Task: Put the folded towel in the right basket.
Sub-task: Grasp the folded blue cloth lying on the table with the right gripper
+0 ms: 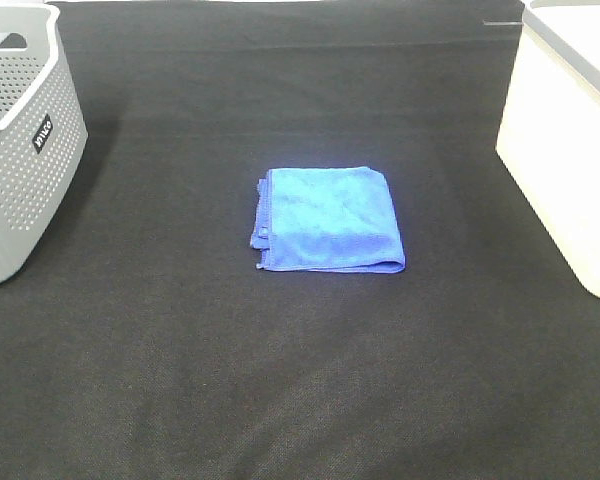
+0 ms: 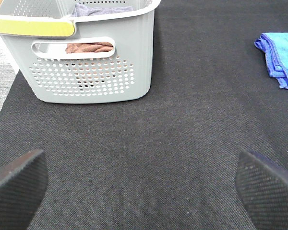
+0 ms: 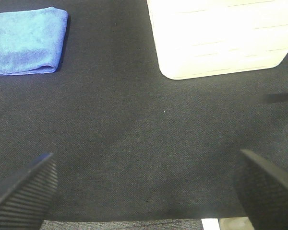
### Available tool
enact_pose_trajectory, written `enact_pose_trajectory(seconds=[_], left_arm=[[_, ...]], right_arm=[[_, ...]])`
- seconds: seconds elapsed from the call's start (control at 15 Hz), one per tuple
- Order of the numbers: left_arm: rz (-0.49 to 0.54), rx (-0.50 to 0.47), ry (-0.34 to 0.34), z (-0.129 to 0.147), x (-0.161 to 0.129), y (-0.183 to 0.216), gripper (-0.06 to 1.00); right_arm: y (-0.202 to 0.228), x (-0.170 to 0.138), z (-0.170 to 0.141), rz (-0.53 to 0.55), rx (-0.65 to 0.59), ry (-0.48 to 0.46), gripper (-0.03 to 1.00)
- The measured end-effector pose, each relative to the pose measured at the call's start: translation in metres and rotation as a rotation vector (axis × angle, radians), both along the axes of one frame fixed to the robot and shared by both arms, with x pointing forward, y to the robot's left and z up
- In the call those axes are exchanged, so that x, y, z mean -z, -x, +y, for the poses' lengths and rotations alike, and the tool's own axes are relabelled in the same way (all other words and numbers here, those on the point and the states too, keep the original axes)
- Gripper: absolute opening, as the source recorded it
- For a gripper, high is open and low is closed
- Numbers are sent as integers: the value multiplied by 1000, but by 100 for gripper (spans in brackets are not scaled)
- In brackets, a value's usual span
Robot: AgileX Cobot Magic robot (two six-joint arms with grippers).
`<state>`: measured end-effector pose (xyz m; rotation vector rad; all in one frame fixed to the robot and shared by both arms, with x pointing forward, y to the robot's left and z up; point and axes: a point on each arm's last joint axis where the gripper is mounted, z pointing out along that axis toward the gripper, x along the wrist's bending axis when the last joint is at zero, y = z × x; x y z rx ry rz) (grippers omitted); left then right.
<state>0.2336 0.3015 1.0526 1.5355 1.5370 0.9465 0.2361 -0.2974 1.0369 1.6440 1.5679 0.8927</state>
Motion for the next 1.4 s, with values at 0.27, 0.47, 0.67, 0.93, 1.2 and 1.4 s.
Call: enact_pose_trajectory(seconds=[0.27, 0.47, 0.67, 0.93, 1.2, 1.4], left_arm=[[0, 0, 0, 0, 0, 0, 99], [0, 0, 0, 0, 0, 0, 99], [0, 0, 0, 0, 0, 0, 99], [0, 0, 0, 0, 0, 0, 99], [0, 0, 0, 0, 0, 0, 99], [0, 0, 0, 0, 0, 0, 99]], right_arm=[[0, 0, 0, 0, 0, 0, 96], [0, 0, 0, 0, 0, 0, 96], [0, 0, 0, 0, 0, 0, 96], [0, 0, 0, 0, 0, 0, 96], [0, 0, 0, 0, 0, 0, 96], [0, 0, 0, 0, 0, 0, 96]])
